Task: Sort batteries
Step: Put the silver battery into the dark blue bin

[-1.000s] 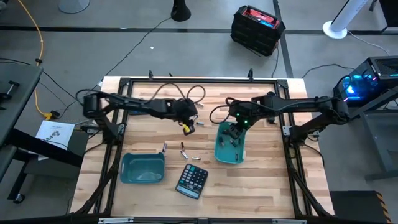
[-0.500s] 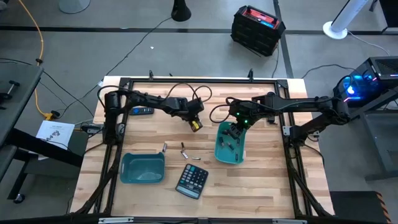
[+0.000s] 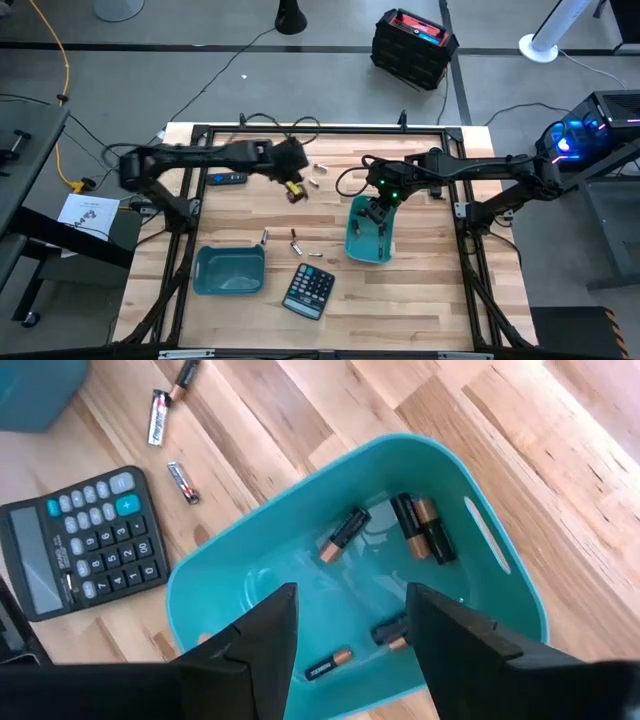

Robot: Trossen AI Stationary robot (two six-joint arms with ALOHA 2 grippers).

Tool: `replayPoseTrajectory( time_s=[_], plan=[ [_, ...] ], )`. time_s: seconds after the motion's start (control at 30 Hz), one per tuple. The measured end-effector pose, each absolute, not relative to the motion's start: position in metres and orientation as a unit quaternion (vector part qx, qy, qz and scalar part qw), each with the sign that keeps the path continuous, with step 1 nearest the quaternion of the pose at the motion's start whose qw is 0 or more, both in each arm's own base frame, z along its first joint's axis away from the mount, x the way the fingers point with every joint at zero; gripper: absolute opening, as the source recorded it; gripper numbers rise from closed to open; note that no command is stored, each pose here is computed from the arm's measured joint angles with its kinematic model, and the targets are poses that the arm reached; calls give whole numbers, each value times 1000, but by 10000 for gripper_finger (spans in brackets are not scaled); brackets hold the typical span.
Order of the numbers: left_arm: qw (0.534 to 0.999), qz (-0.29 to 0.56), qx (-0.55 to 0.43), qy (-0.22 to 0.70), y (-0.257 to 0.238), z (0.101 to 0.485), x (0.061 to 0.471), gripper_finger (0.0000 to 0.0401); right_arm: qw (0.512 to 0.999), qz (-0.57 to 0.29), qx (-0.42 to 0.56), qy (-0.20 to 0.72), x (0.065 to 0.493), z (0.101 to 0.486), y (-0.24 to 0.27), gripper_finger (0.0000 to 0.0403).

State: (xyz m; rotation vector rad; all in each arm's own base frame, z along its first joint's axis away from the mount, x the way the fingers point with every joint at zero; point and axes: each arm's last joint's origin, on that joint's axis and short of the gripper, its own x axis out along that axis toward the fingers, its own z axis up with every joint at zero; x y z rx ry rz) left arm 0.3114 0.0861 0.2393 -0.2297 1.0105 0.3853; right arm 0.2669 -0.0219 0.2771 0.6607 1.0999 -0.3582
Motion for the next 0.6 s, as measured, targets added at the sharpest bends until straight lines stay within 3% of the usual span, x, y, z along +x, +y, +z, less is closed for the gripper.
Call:
replayPoseTrajectory(
  time_s=[0.13, 0.3, 0.5, 0.6],
  plan=[
    [849, 126, -132, 496, 50, 281, 271, 7, 798, -155, 293, 503, 269, 278, -24, 181],
    [789, 121, -221, 561, -5, 294, 220, 7, 813, -152, 286, 483, 272, 280, -32, 181],
    [734, 100, -313, 594, -68, 273, 187, 8, 834, -141, 292, 446, 277, 284, -45, 181],
    [718, 99, -348, 595, -88, 254, 184, 31, 838, -141, 296, 437, 278, 285, -48, 181]
  ],
)
